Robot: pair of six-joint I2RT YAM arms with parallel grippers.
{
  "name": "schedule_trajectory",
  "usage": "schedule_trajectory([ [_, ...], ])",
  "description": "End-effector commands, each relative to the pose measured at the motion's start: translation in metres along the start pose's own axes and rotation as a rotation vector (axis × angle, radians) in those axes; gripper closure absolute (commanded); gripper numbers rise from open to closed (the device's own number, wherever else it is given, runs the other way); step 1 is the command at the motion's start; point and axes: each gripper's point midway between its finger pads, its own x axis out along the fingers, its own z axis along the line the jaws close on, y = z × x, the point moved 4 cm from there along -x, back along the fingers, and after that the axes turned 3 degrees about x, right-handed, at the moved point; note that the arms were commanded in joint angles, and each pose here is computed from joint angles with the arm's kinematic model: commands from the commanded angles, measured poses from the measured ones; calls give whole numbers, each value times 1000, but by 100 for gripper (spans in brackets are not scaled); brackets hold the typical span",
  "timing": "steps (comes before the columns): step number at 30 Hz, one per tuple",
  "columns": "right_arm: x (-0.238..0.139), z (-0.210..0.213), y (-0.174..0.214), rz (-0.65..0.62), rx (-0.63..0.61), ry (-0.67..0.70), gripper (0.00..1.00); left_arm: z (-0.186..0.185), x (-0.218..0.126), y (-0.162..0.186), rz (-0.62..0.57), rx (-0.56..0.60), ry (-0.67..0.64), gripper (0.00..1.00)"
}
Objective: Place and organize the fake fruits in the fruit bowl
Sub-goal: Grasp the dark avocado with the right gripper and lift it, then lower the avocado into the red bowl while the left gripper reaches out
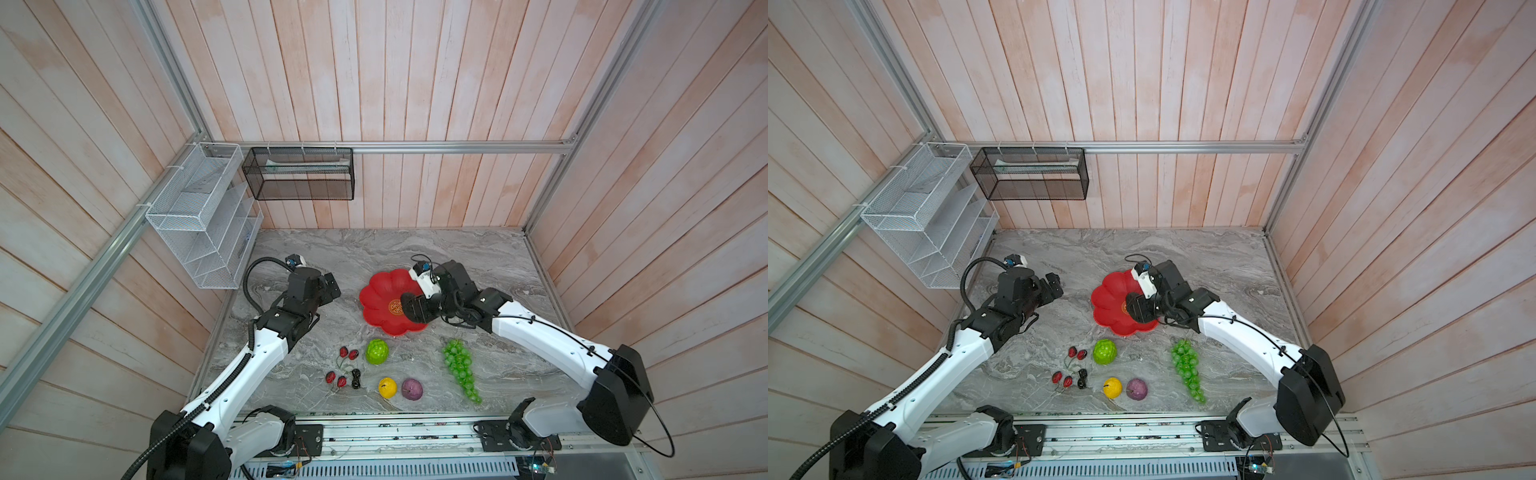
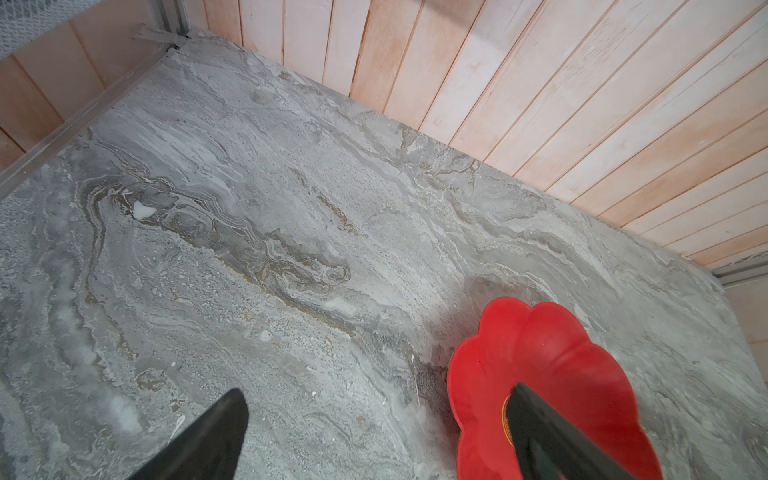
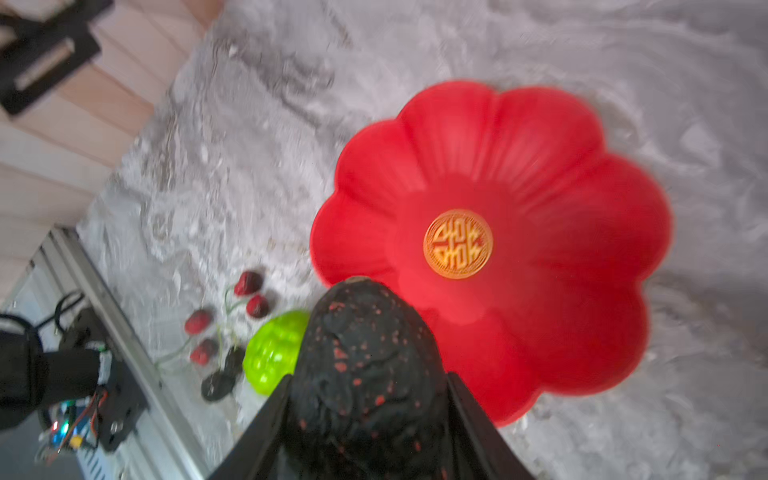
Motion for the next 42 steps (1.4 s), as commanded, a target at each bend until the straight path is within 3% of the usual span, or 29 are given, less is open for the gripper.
schedule_trajectory([
  [1, 26, -19, -18, -15, 6, 15, 58, 0, -1, 2, 24, 22, -4, 1],
  [7, 77, -44, -47, -23, 57, 56, 58, 2, 1, 9, 49, 35, -4, 1],
  [17, 132, -76, -25, 24, 116, 132, 57, 1, -1, 13, 74, 32, 6, 1],
  [34, 157, -96, -16, 16, 149, 163, 52, -11, -7, 13, 110, 30, 95, 0],
  [42, 159, -97, -13, 22, 161, 157, 43, 2, -10, 21, 243, 67, -38, 0],
])
